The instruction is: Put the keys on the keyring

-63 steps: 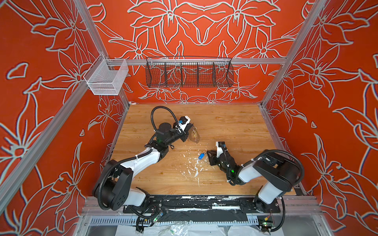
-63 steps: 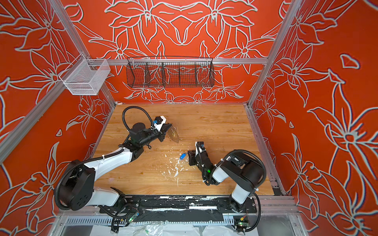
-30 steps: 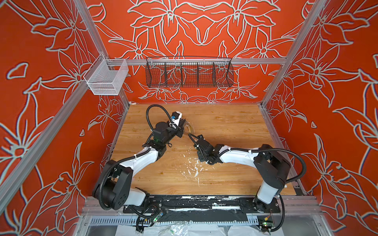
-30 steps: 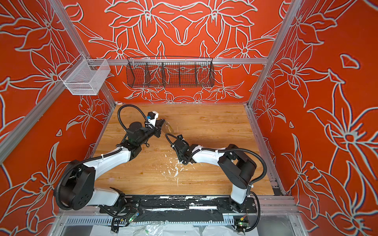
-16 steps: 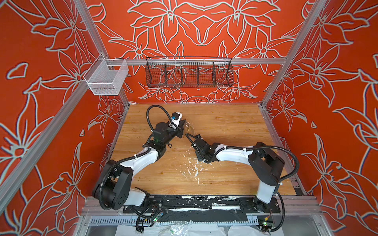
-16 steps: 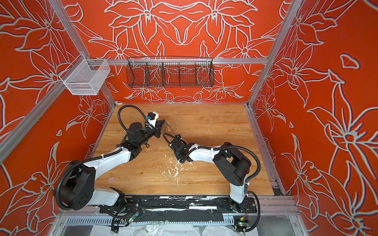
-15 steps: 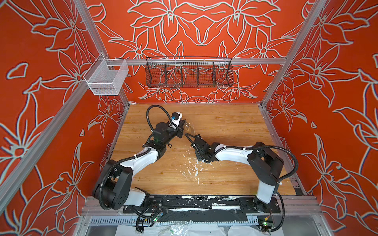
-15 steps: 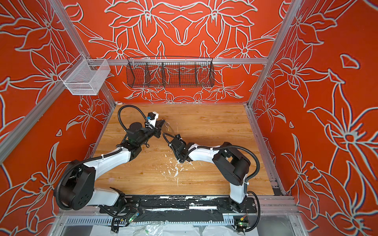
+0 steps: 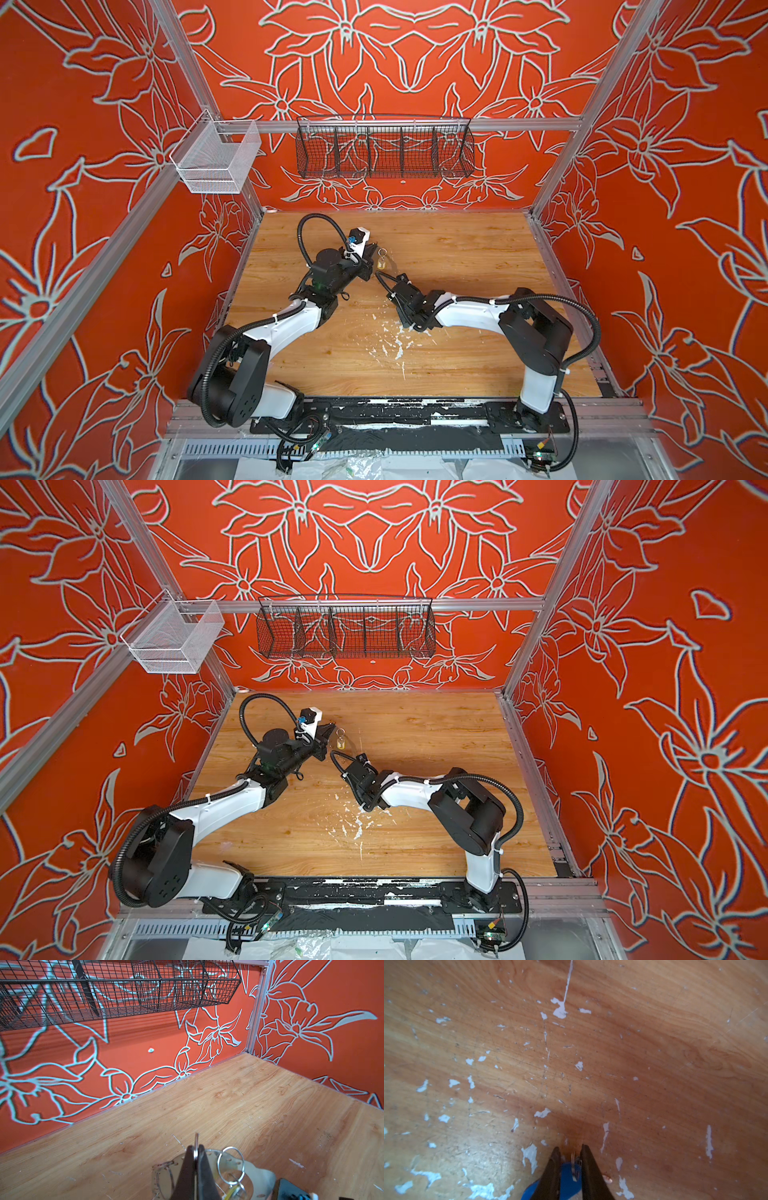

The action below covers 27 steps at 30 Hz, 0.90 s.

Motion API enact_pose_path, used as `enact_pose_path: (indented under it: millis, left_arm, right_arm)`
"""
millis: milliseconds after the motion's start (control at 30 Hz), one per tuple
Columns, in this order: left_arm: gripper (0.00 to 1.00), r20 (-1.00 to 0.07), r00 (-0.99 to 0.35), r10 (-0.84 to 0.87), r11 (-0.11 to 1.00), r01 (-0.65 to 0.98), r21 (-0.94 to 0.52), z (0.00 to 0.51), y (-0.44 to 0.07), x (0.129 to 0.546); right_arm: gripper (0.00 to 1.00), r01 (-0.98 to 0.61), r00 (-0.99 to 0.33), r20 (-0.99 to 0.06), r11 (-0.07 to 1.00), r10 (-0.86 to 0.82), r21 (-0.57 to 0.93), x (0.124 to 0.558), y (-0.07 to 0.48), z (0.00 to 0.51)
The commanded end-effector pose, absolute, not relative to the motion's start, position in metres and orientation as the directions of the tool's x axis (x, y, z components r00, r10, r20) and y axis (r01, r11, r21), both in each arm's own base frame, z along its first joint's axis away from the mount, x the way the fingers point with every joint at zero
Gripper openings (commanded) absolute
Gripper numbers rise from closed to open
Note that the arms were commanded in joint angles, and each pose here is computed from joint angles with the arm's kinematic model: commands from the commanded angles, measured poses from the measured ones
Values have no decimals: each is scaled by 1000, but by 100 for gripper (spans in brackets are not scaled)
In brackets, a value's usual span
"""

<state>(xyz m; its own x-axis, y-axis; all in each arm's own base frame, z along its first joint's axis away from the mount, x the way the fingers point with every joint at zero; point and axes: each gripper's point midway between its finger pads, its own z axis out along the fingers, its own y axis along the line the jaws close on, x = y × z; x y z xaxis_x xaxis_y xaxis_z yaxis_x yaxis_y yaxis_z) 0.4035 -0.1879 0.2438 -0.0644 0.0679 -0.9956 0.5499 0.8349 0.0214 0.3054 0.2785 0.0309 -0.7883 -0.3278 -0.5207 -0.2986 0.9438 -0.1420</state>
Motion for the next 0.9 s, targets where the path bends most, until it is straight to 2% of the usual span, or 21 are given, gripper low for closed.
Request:
enact_pose_path:
  millis: [0,267,433,600,667,767,867]
  left_arm:
    - [0,-999,-10,38,831,556,26,259,-188,403]
    - [0,-999,-9,38,831,556,26,260,-188,403]
    - [0,-999,-11,39,830,557,26,259,-188,403]
    - [0,-999,-9,40,825,564,28,260,-190,403]
    - [0,-999,-6,44,815,578,32,260,-192,401]
    - [0,-998,17,56,777,627,54,263,-200,394]
    - [0,-997,51,65,714,695,82,265,-213,383]
  right_arm:
    - [16,-275,-786,-526,946,-325,-173,307,272,33]
    - [2,-263,-780,-545,952,-306,-158,306,270,41]
    - [0,-250,-764,-583,960,-278,-130,305,267,54]
    - [0,-315,-708,-664,949,-239,-6,297,277,75]
    - [0,-391,-648,-733,916,-207,87,291,285,93]
    - [0,-577,-513,-846,788,-147,213,272,300,129]
    - [0,-669,-381,-924,699,-31,253,260,292,166]
